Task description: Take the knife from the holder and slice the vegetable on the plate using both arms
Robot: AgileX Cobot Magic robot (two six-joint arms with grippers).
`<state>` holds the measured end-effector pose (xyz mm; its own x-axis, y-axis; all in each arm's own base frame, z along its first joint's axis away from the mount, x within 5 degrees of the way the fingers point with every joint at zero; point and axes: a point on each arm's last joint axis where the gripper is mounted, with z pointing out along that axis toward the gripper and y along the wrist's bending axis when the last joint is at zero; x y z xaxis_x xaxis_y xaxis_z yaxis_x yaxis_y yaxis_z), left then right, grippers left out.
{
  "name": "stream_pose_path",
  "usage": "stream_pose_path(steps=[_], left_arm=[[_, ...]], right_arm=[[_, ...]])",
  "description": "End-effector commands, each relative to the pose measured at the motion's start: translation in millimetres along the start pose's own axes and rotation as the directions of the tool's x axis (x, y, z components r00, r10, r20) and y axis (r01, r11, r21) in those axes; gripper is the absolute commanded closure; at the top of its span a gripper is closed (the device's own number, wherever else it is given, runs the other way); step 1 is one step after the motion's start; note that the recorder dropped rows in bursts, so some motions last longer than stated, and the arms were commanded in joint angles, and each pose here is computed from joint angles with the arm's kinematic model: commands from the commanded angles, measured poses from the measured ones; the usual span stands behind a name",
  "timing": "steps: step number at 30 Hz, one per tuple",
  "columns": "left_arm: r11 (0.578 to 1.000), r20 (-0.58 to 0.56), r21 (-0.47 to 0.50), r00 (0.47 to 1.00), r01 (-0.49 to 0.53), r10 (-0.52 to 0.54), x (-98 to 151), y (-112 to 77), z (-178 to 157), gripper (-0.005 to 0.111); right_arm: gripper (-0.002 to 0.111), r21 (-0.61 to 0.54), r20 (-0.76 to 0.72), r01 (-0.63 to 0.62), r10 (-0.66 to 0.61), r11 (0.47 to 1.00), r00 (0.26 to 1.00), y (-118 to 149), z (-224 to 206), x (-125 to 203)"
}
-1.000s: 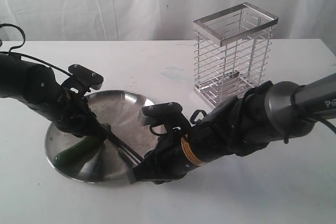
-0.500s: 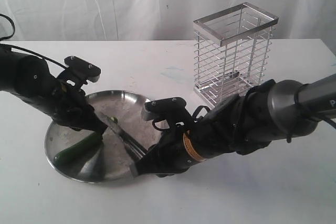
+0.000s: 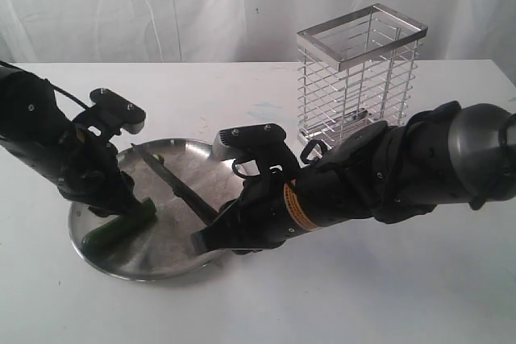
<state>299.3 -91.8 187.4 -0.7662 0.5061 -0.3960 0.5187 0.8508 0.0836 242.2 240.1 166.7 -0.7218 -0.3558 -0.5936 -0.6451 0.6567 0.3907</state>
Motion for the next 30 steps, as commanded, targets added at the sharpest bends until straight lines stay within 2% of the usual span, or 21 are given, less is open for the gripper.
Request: stream_pose_path(steps=[1, 7, 11, 17, 20, 24, 28, 30], left_arm=[[1.0, -0.06, 0.026, 0.998, -0.011, 0.012, 16.4, -5.7, 12.5, 0.058], [0.999, -0.082, 0.042, 0.996, 0.023, -0.02, 22.7, -8.0, 30.9, 0.06], [0.996, -0.029, 0.039, 0.997, 0.077, -0.076, 17.8, -7.7, 34.8, 0.08], [0.988, 0.054, 0.025, 0.987, 0.15, -0.151, 6.7, -4.5, 32.8, 0.08], [0.989, 0.066, 0.027, 0.987, 0.148, -0.15, -1.9, -2.7, 28.7, 0.08], [0.989, 0.05, 0.029, 0.988, 0.147, -0.148, 1.7, -3.7, 30.5, 0.079], [0.986, 0.065, 0.03, 0.984, 0.162, -0.164, 1.3, -3.6, 33.4, 0.062], [0.98, 0.083, 0.036, 0.977, 0.196, -0.198, -0.4, -3.6, 35.9, 0.062]], right_arm=[[0.108, -0.017, 0.01, 0.012, -0.011, 1.0, 1.0, 4.0, -5.1, -2.7], [0.108, -0.03, 0.005, 0.012, -0.011, 0.999, 1.0, 5.1, -5.1, -2.2], [0.108, -0.021, 0.009, 0.019, -0.019, 1.0, 1.0, 4.4, -5.1, -2.5], [0.108, 0.03, 0.027, 0.055, -0.056, 0.998, 0.998, -0.2, -5.1, -4.4], [0.108, 0.047, 0.032, 0.07, -0.072, 0.996, 0.997, -1.7, -5.2, -5.0], [0.108, 0.079, 0.042, 0.077, -0.081, 0.994, 0.996, -4.5, -5.4, -6.1], [0.108, 0.08, 0.042, 0.08, -0.083, 0.994, 0.996, -4.5, -5.4, -6.1], [0.108, 0.08, 0.042, 0.08, -0.083, 0.994, 0.996, -4.5, -5.4, -6.1]])
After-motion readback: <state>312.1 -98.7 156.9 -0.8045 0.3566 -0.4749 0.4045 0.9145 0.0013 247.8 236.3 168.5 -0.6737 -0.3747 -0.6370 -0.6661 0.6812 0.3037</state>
